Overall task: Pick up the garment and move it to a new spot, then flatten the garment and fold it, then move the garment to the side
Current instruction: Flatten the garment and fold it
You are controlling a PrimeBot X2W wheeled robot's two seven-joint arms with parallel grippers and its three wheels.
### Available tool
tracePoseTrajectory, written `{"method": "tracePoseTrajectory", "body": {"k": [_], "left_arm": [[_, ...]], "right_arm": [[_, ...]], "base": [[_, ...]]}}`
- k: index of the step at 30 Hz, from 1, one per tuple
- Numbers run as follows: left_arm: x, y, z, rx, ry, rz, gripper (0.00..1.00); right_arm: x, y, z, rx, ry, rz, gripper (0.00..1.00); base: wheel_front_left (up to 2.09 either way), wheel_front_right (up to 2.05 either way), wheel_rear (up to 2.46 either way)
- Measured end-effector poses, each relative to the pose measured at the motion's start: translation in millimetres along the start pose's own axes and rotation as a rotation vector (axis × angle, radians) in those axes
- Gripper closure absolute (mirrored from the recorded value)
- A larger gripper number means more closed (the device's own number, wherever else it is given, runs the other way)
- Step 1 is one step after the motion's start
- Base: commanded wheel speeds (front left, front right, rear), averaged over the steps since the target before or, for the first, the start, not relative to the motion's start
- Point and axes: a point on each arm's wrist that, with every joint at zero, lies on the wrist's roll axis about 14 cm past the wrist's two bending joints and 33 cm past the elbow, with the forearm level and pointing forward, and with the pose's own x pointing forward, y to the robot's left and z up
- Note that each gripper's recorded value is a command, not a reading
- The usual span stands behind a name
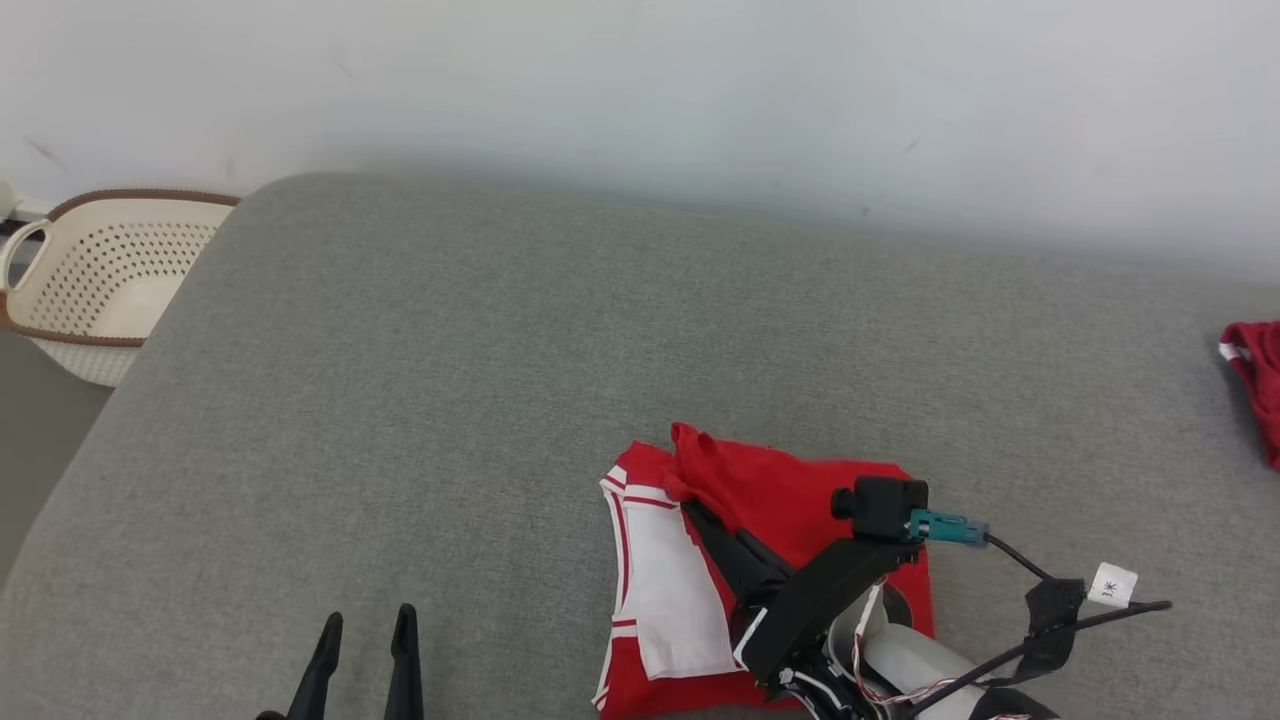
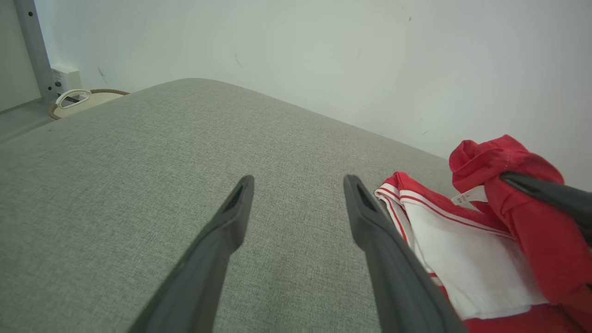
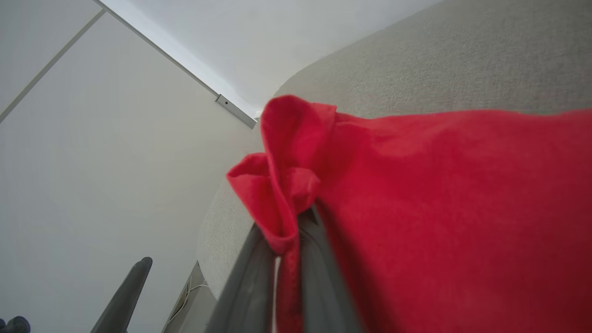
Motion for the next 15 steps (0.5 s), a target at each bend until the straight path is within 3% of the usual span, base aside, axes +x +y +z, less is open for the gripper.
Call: {"method": "tracePoseTrajectory", "body": {"k": [10, 11, 13, 14, 15], "left_arm": [[-4, 6, 0, 0.001, 0.003, 0.018, 0.0], [-4, 6, 0, 0.001, 0.003, 0.019, 0.0], [-4, 7, 0, 0.001, 0.002, 0.021, 0.0], [-3, 7, 0, 0.001, 0.001, 0.022, 0.0], [-3, 8, 1, 0.0, 0.001, 0.023, 0.0]], "right_arm": [[10, -5, -26, -0.001, 0.071, -0.027, 1.0], [11, -5, -26, 0.0, 0.072, -0.028, 0.95], [12, -5, -23, -0.011, 0.063, -0.026, 0.58], [13, -4, -20, -0.015, 0.053, -0.023, 0.05], [13, -4, -18, -0.017, 0.046, -0.022, 0.0]], "base": [[0.0, 0.0, 0.0], [0.0, 0.0, 0.0], [0.0, 0.0, 0.0], [0.0, 0.0, 0.0], [0.0, 0.0, 0.0]]}}
